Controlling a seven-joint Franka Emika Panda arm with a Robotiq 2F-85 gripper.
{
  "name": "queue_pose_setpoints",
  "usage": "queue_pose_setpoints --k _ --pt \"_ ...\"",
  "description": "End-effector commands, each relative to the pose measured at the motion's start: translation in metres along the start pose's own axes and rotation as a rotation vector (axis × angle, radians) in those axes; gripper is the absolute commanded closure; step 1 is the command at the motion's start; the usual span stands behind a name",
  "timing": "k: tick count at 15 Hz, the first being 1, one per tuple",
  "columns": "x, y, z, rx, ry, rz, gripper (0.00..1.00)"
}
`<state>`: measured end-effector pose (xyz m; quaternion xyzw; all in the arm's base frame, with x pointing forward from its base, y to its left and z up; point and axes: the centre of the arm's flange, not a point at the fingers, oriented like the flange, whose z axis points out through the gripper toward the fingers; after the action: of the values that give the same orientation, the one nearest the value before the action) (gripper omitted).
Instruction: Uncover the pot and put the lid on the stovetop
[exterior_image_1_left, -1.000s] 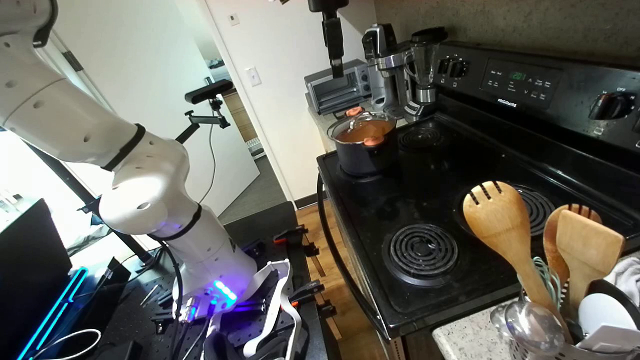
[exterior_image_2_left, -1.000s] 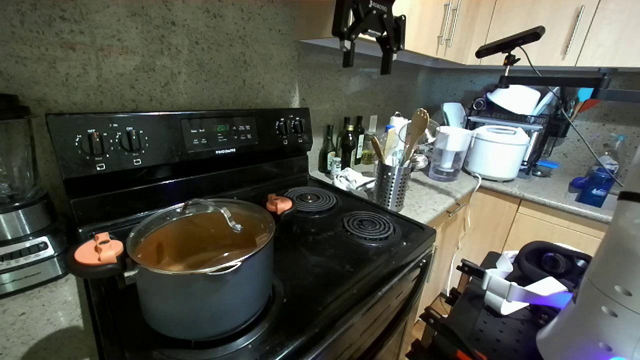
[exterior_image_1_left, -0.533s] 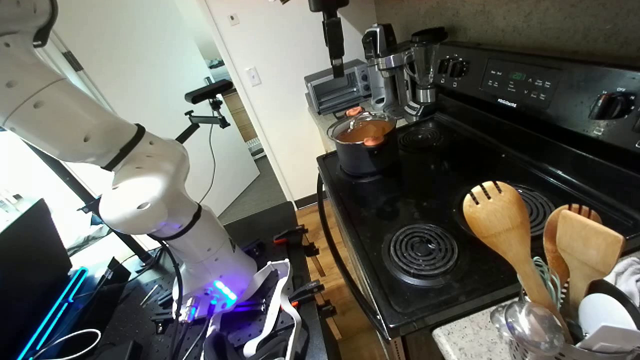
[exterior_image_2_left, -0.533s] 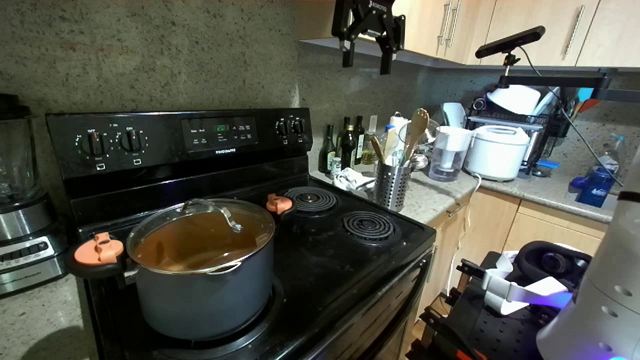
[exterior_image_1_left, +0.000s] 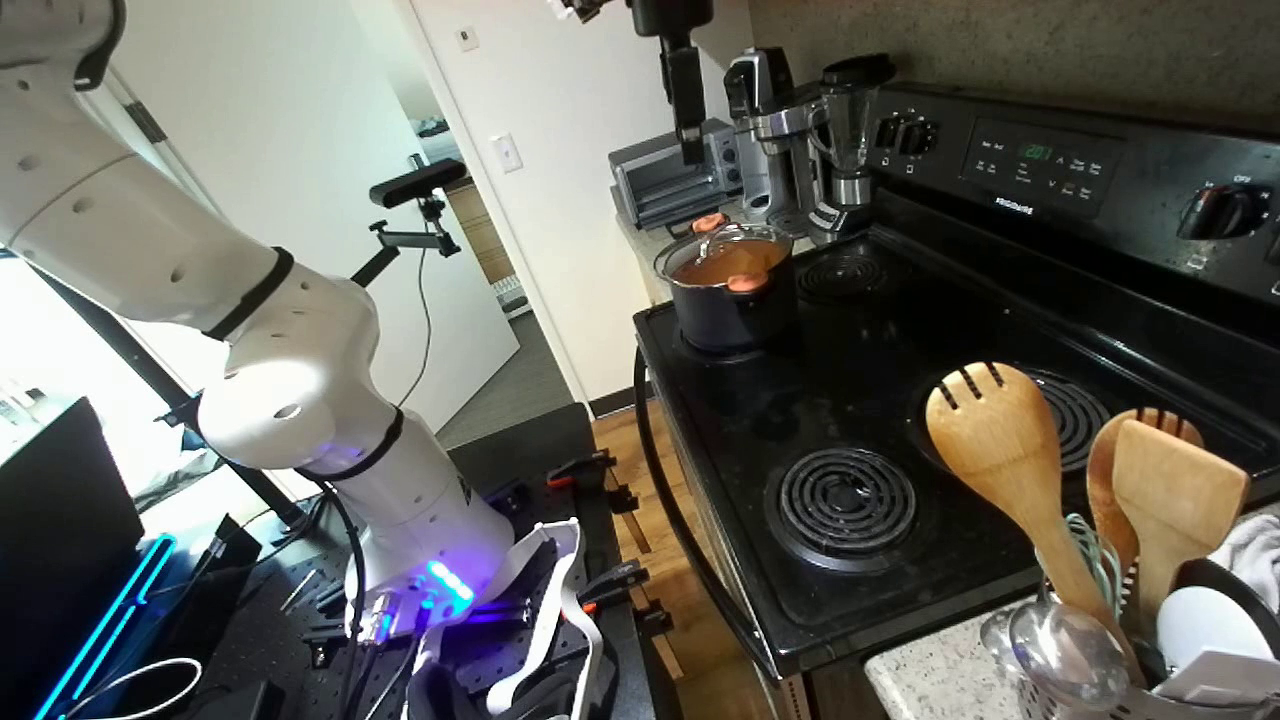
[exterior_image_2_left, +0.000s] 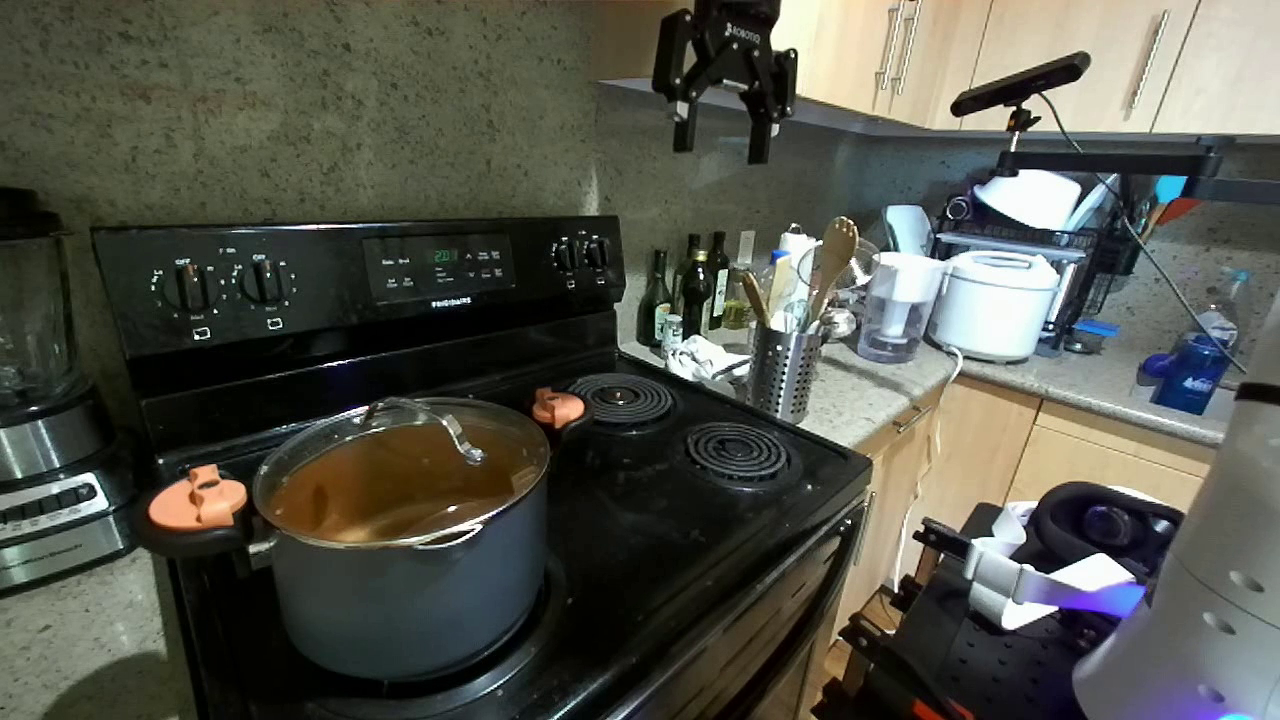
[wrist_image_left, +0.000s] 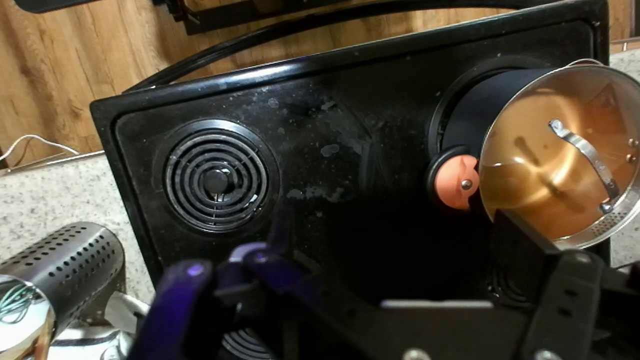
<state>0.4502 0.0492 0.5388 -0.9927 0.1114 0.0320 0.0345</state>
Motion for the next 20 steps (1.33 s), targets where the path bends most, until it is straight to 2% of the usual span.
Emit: queue_pose_setpoints --k 1,10,15,16,20 --pt "0.012 -0.001 0.023 -0.044 0.033 -0.022 0.0" --pt "0.022 -0.036 0.079 -0.177 0.002 -0.149 0.0" --pt "0.009 -0.06 0.087 -0.2 -0.015 -0.241 0.0" --pt "0.014 -0.058 0.087 -0.19 -0.024 -0.2 0.0" --pt "0.011 -0.063 0.088 -0.192 -0.025 -0.221 0.0"
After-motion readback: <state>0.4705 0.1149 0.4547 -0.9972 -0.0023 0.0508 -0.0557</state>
